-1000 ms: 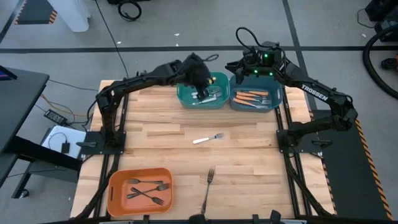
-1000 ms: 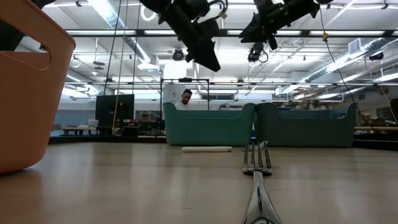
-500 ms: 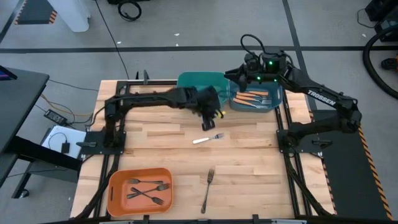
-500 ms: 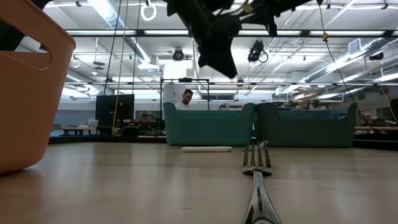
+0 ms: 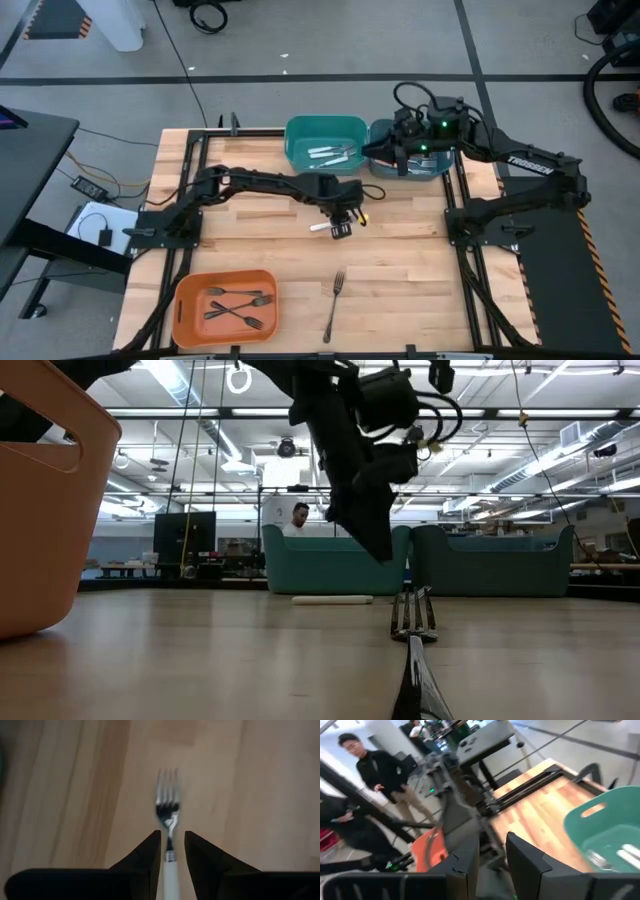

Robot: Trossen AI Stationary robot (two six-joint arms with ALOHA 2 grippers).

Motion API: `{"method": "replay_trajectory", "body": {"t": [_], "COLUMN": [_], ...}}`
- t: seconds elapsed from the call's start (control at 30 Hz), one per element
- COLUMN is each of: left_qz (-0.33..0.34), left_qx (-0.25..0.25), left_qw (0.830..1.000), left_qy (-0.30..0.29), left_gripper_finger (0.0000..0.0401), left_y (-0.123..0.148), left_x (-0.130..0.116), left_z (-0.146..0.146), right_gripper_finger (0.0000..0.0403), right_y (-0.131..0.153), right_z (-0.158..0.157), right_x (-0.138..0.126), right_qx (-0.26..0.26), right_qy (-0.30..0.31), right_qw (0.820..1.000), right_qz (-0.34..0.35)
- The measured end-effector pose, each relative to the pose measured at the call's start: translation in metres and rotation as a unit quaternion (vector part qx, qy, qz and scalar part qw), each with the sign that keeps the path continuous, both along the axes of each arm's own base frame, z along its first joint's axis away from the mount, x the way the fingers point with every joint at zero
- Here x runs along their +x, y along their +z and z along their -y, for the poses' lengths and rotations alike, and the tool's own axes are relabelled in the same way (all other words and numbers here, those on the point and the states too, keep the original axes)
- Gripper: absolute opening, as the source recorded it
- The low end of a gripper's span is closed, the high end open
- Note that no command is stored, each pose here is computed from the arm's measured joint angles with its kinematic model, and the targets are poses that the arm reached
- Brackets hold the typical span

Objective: Sort silverware by color (type)
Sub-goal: Put the white fork into the green bin

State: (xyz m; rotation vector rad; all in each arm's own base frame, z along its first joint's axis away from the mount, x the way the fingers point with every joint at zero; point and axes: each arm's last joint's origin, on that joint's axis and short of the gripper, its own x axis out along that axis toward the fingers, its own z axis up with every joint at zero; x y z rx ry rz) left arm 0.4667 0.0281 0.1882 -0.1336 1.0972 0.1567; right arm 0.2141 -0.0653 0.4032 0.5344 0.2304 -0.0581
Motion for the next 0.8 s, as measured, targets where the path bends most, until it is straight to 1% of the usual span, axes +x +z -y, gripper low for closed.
{"method": "replay_trajectory", "body": {"t": [0.23,0.4,0.57,0.73,0.8], "left_qz": [-0.013,-0.019,-0.021,-0.033,-0.054], "left_qx": [-0.002,-0.012,-0.007,-0.008,-0.008], "left_qw": [1.000,1.000,1.000,0.999,0.999], "left_qy": [0.018,0.012,0.000,0.001,0.004], "left_gripper_finger": [0.0096,0.0096,0.0096,0.0096,0.0096], "left_y": [-0.013,-0.013,-0.014,-0.028,-0.035], "left_x": [0.002,0.001,0.001,0.004,0.002], "left_z": [-0.001,-0.001,-0.001,-0.001,-0.002], "right_gripper_finger": [0.0103,0.0103,0.0103,0.0103,0.0103], "right_y": [-0.003,-0.005,-0.006,-0.006,-0.006], "right_z": [-0.022,-0.032,-0.036,-0.037,-0.037], "right_x": [0.004,0.006,0.007,0.007,0.006], "right_qx": [0.002,-0.002,-0.006,-0.007,-0.007], "right_qy": [0.011,0.013,0.013,0.011,0.011], "right_qw": [1.000,0.999,0.999,0.999,0.999], "right_qz": [-0.021,-0.033,-0.034,-0.036,-0.039]}}
